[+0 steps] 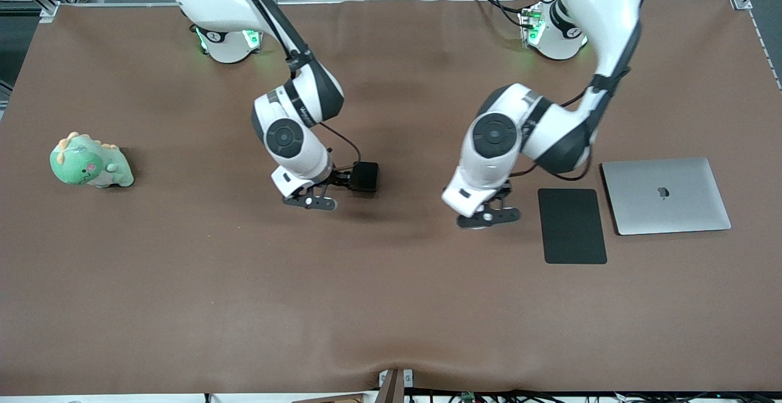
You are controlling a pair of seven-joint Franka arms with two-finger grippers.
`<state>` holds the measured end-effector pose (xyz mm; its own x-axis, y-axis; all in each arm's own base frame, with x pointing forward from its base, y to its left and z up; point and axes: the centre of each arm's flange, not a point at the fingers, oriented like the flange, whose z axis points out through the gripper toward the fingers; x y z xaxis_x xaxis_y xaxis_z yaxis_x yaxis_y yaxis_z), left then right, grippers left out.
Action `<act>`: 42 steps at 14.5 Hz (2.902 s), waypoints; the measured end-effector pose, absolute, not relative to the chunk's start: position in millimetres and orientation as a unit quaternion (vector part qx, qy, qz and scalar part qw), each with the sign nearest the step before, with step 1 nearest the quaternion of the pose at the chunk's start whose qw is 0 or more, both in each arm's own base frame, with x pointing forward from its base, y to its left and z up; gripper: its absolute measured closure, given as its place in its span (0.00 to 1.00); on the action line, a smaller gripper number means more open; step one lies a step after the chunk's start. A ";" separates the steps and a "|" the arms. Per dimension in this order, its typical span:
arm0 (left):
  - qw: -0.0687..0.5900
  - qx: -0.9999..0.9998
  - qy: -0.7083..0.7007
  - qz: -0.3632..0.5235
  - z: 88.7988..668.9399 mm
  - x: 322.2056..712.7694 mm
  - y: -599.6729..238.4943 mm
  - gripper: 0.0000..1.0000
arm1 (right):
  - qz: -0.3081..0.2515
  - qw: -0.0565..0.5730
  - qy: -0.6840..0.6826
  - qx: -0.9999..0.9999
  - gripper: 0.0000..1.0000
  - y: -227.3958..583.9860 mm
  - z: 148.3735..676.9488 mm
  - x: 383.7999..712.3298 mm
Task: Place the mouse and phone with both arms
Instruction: 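Carry the mouse toward the mouse pad while the right gripper grasps the phone, then lower the mouse onto the pad while the right gripper carries the phone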
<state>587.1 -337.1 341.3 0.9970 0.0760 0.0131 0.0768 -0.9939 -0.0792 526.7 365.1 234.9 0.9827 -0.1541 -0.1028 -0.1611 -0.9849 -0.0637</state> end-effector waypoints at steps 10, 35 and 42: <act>0.059 -0.997 0.040 0.018 353.0 610.8 -183.8 0.39 | 0.048 0.047 0.088 -0.994 0.00 403.4 217.8 502.1; 0.009 -0.997 0.073 0.027 215.0 636.1 -75.1 0.39 | 0.058 0.025 0.101 -0.993 0.20 431.2 183.1 486.5; 0.009 -0.996 0.075 0.049 185.2 630.8 -72.2 0.39 | 0.115 -0.003 0.134 -0.984 0.20 325.4 267.6 563.2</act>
